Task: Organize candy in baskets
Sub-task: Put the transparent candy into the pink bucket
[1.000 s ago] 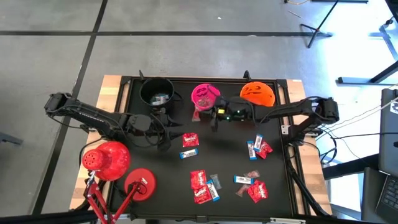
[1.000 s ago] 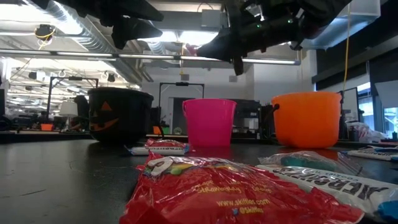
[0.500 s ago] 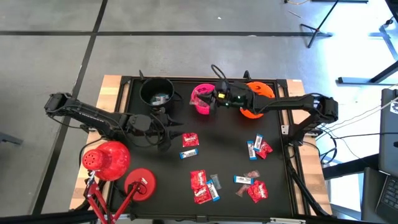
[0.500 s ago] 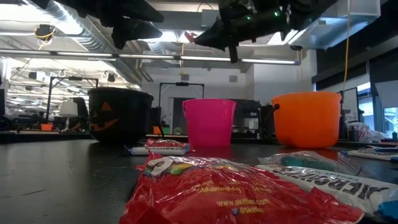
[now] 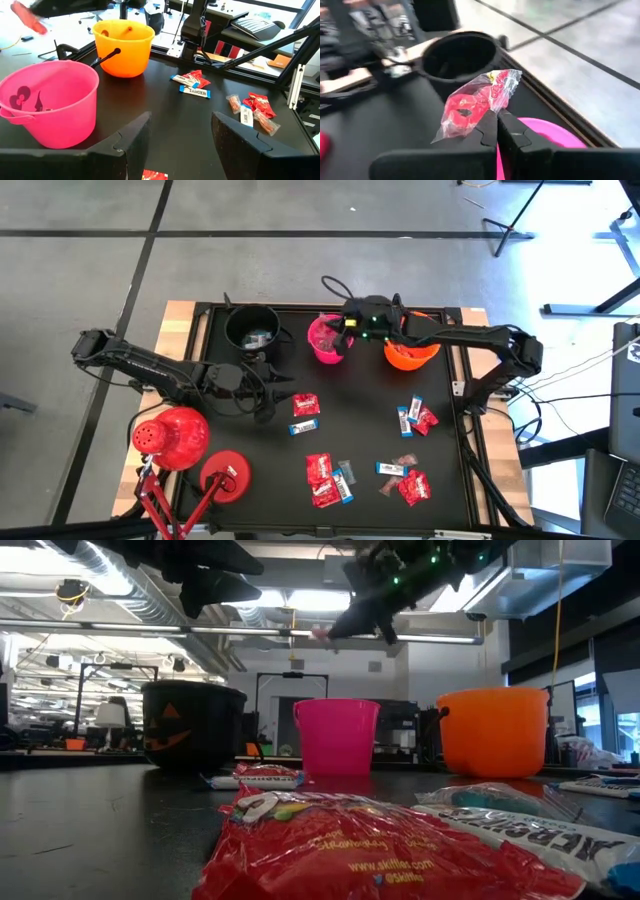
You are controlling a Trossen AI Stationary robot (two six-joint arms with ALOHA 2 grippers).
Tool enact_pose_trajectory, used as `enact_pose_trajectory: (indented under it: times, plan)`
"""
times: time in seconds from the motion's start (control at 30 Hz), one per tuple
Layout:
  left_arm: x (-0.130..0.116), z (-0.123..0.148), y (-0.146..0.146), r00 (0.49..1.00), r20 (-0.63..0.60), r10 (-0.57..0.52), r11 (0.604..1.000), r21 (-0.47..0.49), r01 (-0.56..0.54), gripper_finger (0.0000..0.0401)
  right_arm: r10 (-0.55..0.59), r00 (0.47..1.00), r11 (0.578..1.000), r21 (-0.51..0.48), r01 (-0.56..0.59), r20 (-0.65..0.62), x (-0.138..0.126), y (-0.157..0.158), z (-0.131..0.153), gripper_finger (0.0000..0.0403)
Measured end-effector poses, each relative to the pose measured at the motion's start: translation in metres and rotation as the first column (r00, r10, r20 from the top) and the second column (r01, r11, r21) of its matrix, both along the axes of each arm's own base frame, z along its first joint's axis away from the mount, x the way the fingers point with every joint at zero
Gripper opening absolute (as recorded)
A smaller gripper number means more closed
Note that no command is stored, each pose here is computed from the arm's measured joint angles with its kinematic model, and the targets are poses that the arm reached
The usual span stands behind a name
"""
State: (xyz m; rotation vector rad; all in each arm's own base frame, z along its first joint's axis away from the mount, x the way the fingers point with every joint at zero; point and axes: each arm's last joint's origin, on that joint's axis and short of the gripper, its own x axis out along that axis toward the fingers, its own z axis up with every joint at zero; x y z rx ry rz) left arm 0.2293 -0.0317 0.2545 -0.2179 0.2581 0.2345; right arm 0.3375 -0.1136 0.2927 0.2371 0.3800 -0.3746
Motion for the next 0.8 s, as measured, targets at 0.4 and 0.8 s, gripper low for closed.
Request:
enact_pose_trajectory:
  times: [0.4,0.8]
  plan:
    - [0.000,0.000,0.000,1.000,-0.002,-0.001,1.000,0.001,0.001,0.0195,-0.079,0.990,0.992,0.089,0.090,-0.117,-0.006,-0.025,-0.023,0.0005]
    - [0.000,0.000,-0.001,1.000,-0.003,-0.021,1.000,-0.005,0.021,0.0196,-0.005,0.995,0.991,0.131,0.018,-0.098,-0.002,-0.017,-0.023,0.0125]
